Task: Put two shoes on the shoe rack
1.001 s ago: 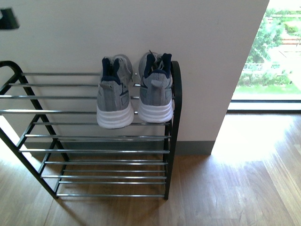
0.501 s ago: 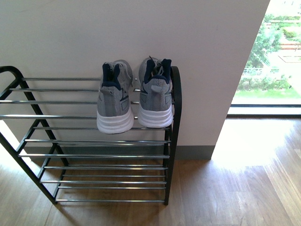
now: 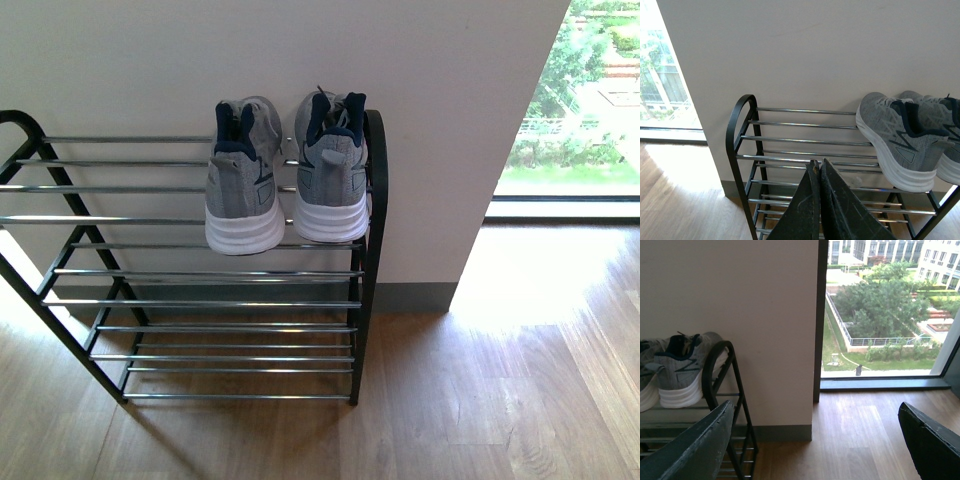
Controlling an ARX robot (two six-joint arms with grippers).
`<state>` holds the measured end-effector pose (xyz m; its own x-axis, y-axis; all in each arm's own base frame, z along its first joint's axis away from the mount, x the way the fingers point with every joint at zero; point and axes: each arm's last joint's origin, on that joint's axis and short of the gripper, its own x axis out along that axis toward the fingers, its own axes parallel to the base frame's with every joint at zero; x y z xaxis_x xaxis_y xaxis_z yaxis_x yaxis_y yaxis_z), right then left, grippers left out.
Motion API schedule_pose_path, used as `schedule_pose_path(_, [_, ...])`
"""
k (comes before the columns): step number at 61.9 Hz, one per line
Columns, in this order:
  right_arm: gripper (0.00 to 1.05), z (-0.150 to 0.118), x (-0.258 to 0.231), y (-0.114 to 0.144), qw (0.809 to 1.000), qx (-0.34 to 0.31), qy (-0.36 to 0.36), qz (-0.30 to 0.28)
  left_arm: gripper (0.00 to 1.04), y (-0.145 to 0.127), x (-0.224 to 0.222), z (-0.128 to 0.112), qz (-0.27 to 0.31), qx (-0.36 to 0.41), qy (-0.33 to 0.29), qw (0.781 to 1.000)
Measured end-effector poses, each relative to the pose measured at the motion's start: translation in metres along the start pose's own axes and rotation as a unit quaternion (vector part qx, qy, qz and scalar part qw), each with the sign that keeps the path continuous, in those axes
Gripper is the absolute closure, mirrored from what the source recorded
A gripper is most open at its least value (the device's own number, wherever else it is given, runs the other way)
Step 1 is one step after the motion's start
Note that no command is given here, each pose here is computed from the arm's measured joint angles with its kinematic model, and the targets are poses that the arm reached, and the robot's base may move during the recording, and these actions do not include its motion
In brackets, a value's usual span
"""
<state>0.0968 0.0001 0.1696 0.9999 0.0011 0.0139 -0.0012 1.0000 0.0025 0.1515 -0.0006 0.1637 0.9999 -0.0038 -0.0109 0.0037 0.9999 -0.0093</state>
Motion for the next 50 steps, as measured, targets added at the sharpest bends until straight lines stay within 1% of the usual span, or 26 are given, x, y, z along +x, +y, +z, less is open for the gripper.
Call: schedule_pose_path(50, [0.09, 0.0, 0.0, 0.0, 1.0, 0.0, 0.0, 0.0, 1.04, 0.0, -0.033, 0.007, 0.0, 0.0, -0.013, 1.0])
